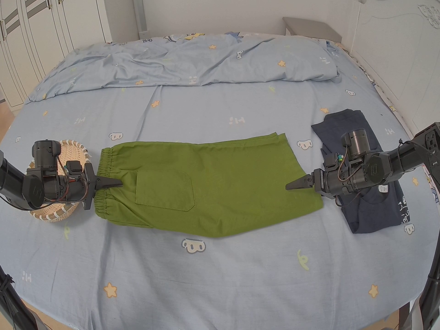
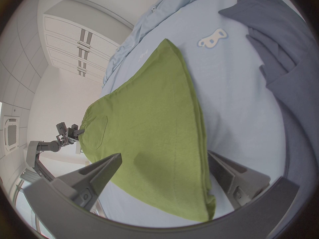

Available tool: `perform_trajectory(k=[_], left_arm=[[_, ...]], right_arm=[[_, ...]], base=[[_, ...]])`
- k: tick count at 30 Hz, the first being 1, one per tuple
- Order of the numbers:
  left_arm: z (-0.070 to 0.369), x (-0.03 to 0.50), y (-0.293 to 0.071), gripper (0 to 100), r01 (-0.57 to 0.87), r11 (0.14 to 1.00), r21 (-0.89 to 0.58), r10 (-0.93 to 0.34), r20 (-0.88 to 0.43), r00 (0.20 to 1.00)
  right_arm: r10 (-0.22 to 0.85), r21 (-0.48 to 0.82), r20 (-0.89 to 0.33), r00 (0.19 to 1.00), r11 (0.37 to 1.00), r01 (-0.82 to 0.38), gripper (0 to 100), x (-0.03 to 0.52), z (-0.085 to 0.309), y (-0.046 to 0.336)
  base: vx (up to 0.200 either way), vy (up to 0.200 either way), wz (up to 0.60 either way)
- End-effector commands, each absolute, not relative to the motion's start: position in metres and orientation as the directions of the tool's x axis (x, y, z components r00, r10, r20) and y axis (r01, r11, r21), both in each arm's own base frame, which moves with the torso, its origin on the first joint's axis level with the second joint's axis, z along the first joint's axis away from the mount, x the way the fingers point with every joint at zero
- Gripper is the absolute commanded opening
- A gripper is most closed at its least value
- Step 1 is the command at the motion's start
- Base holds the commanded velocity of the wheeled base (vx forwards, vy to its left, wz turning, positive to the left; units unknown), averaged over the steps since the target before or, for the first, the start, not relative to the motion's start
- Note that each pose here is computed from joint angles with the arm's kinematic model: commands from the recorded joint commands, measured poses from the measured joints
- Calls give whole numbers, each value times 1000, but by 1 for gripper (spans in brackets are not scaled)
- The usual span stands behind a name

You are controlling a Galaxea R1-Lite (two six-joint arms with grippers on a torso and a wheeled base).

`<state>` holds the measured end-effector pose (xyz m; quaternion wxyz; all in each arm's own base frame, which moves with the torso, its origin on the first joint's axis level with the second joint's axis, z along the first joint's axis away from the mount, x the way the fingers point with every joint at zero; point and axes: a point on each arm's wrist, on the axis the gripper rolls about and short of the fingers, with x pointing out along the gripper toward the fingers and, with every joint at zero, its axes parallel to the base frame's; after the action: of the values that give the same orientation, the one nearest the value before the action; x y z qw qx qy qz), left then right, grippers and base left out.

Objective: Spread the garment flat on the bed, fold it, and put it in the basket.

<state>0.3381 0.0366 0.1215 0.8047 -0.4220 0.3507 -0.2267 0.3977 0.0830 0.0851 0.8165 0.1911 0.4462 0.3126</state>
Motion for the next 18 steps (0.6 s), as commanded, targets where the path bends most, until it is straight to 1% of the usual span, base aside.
perform_trajectory(k=[1, 7, 14, 18], left_arm=[[124, 337, 37, 0, 74, 541, -838, -661, -369, 654], [122, 338, 37, 0, 70, 541, -838, -661, -372, 652], [121, 338, 37, 0, 69, 541, -838, -660, -372, 653], [121, 339, 37, 0, 67, 541, -838, -660, -374, 652]], right_arm=[[681, 598, -617, 395, 731, -327, 0, 400, 79, 82], [679, 600, -616, 399, 733, -321, 0, 403, 77, 80], [672, 597, -603, 431, 738, -316, 0, 407, 83, 70], [699, 620, -571, 430, 711, -333, 0, 406, 92, 65]], base=[[0, 0, 0], [0, 0, 0], [0, 0, 0], [0, 0, 0]])
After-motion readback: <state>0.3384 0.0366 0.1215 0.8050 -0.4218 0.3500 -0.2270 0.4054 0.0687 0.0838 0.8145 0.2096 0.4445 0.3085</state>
